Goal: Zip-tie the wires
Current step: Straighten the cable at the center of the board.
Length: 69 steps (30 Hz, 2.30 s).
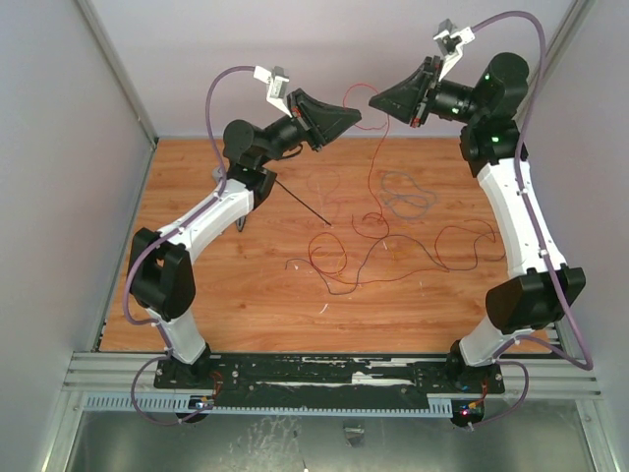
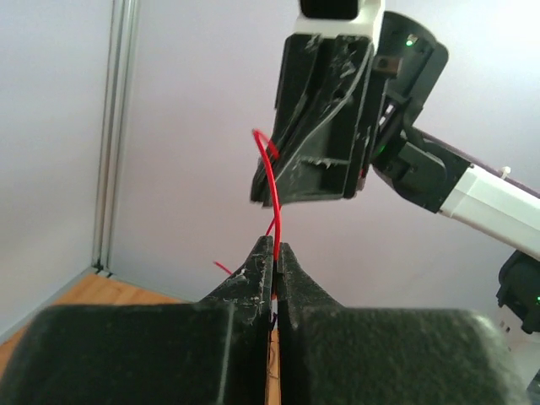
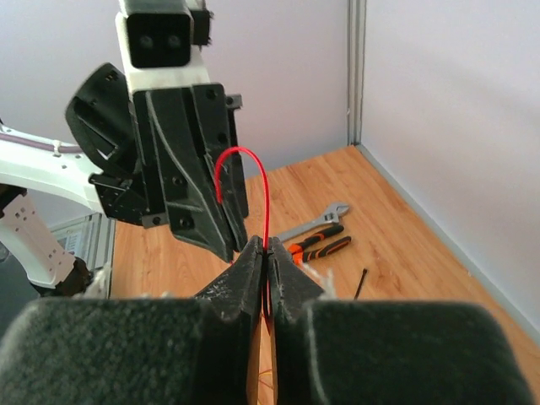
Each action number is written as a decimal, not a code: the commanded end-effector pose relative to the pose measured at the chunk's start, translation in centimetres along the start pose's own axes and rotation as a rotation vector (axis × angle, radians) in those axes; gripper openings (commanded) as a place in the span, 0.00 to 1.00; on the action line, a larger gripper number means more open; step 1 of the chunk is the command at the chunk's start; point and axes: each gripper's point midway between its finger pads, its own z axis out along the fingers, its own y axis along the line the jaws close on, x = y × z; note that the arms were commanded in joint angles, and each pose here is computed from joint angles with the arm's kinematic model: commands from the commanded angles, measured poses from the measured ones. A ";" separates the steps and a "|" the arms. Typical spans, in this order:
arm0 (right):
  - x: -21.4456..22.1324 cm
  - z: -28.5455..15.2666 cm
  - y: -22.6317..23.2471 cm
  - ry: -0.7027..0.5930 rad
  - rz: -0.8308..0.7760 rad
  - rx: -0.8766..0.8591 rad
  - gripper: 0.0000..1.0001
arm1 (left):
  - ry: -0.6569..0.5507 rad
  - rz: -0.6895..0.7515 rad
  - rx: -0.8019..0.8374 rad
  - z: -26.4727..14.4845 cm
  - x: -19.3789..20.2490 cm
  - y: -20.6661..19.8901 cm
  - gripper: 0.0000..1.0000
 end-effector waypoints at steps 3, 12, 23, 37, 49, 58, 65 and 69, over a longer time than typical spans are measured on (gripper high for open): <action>1.6 -0.3 -0.6 0.018 0.022 0.053 0.13 | -0.031 0.042 0.018 0.8 -2.4 -1.4 0.00; 6.4 -3.7 -2.2 0.080 -0.057 0.306 0.92 | -0.019 0.100 -0.148 2.1 -7.1 -0.5 0.00; 22.0 -9.3 -3.9 0.208 0.074 0.573 0.99 | -0.017 0.162 -0.209 2.6 -9.8 -0.4 0.00; 35.1 -5.1 -6.8 0.314 0.221 0.654 0.99 | -0.035 0.167 -0.223 3.1 -10.9 -0.3 0.00; 36.6 2.5 -9.9 0.229 0.241 0.601 0.91 | -0.030 0.169 -0.220 3.1 -11.6 -1.0 0.00; 37.4 5.1 -11.9 0.258 0.266 0.569 0.46 | -0.037 0.173 -0.224 2.8 -12.4 -1.5 0.00; 35.2 2.8 -11.6 0.293 0.227 0.614 0.00 | -0.059 0.201 -0.283 1.2 -14.5 -1.2 0.00; 31.1 0.2 -12.5 0.296 0.189 0.673 0.00 | -0.073 0.235 -0.335 -1.0 -16.4 -0.7 0.00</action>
